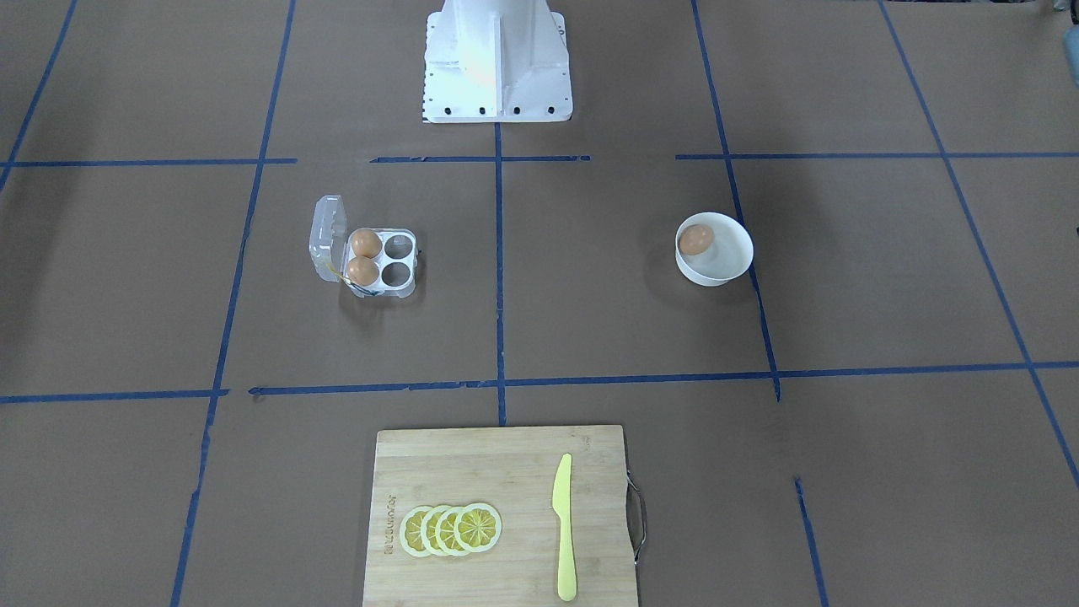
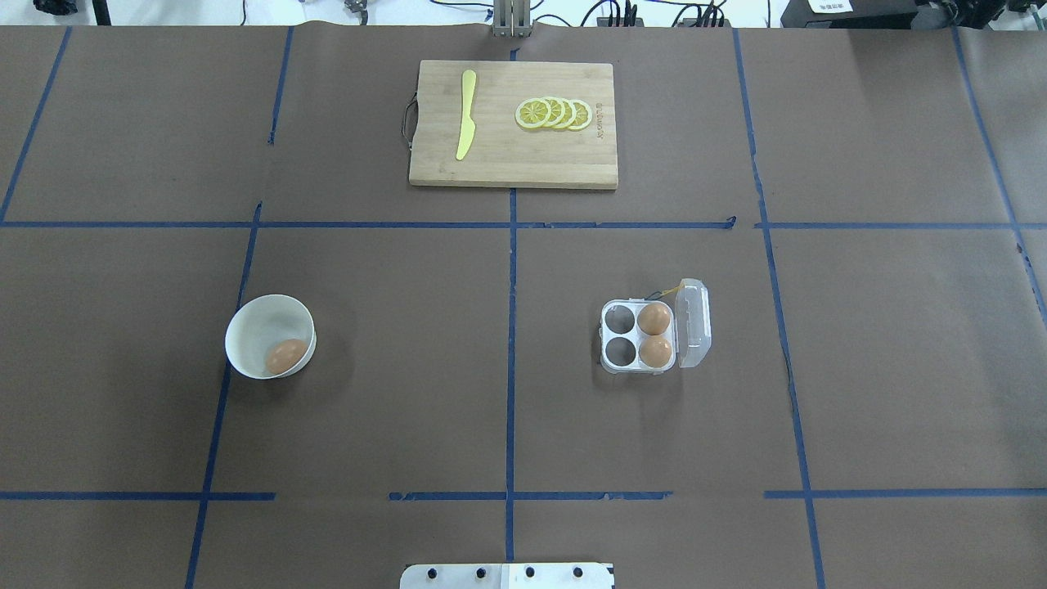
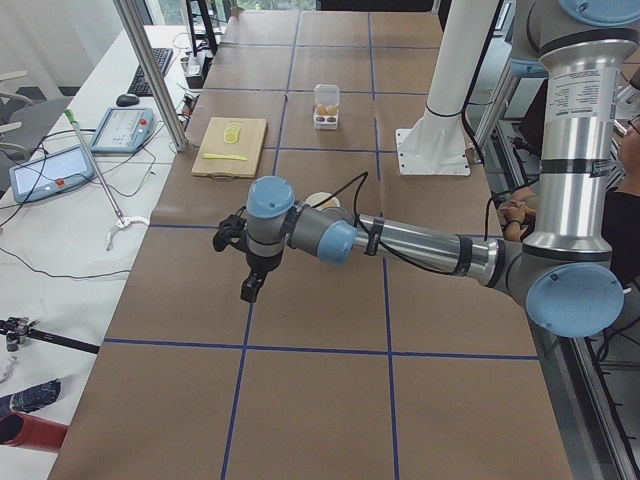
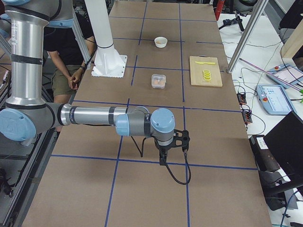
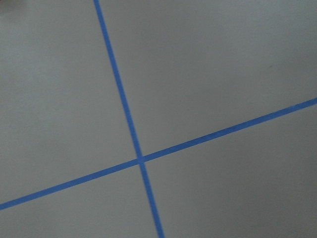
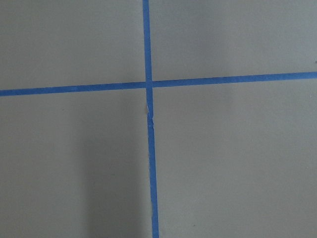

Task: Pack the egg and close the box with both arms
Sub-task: 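Move the left arm from rest toward the white bowl, then lower the left gripper into the white bowl around the brown egg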

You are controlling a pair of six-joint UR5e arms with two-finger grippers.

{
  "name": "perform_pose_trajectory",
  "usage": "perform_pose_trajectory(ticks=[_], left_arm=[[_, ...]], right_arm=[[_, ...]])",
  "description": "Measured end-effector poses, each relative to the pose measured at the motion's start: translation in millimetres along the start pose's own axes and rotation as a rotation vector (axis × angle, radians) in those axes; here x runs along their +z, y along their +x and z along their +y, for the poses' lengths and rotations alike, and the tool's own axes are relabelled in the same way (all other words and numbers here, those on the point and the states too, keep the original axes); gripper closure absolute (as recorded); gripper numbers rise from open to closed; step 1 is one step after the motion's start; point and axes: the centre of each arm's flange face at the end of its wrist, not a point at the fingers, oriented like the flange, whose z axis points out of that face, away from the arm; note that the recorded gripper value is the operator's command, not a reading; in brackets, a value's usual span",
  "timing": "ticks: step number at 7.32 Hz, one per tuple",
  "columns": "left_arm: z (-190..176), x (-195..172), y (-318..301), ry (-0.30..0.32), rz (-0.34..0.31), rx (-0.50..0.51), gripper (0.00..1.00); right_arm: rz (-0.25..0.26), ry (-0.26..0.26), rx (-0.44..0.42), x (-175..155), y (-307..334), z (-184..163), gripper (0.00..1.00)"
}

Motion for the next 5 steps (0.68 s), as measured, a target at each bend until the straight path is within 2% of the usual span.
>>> perform_pose_trajectory(ticks=[3,4,5], left_arm=[[-0.8,27.5,142.5,0.02,0.158,-0.2,0.04],[7.2,34.9,184.6,0.003,0.195,-0.239,0.06],[16.3,42.8,222.4,-0.008,0.206,-0.264,0.07]], right_arm=[[-0.001,0.016,-0.018,-6.0,-6.8,1.9,0.0],[-0.003,0.015,-0.017,-5.7,-6.7,2.4,0.0],[-0.006,0.014,-0.015,-5.2,-6.4,2.6,0.0]])
